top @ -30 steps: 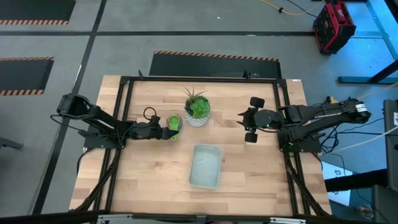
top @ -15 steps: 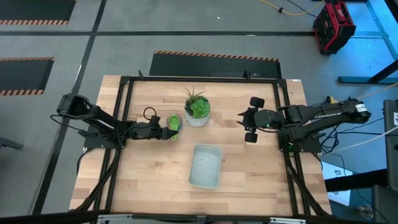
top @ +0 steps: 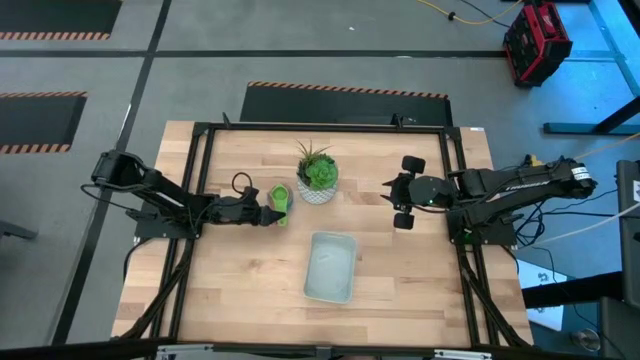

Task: Nest measuring cups in basket
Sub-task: Put the stacked measuring cups into the bin, then remove the measuring cups from the bin

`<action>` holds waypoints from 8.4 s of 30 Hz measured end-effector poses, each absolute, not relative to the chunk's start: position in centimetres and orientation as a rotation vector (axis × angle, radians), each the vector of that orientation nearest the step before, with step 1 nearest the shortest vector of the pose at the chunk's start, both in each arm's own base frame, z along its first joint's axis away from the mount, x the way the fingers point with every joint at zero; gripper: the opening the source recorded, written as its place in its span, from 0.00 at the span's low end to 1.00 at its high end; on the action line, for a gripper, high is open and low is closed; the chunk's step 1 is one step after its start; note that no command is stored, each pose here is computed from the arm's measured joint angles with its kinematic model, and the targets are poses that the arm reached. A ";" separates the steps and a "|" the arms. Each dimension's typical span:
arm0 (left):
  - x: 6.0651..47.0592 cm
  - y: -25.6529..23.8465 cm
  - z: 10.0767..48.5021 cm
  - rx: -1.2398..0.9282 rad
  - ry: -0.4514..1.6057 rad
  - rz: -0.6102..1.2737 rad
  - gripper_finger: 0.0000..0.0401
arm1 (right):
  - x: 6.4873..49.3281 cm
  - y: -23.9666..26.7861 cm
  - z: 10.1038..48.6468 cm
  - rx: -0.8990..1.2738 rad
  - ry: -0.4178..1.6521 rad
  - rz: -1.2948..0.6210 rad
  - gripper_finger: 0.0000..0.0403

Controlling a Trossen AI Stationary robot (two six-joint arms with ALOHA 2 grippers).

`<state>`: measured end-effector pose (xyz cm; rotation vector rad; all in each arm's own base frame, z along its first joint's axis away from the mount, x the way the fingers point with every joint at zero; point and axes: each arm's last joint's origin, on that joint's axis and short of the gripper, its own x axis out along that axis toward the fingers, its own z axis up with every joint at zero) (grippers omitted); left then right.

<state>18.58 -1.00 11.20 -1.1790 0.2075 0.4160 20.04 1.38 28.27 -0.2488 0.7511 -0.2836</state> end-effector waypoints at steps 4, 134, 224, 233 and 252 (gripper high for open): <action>18.6 -1.0 11.2 -1.180 0.209 0.414 0.67 | 20.0 1.4 28.3 -0.251 0.751 -0.283 0.36; 32.2 -12.5 18.1 -1.262 0.379 -0.121 0.21 | 21.9 2.5 30.7 -0.088 0.442 0.024 0.36; 32.6 -11.2 14.1 -1.262 0.571 0.061 0.41 | 22.1 2.7 31.1 -0.074 0.388 0.060 0.36; 32.6 -11.3 14.1 -1.263 0.573 0.058 0.41 | 22.1 2.7 31.1 -0.074 0.388 0.060 0.36; 32.0 -12.0 16.1 -1.201 0.525 -0.018 0.41 | 22.1 2.7 31.1 -0.070 0.389 0.061 0.36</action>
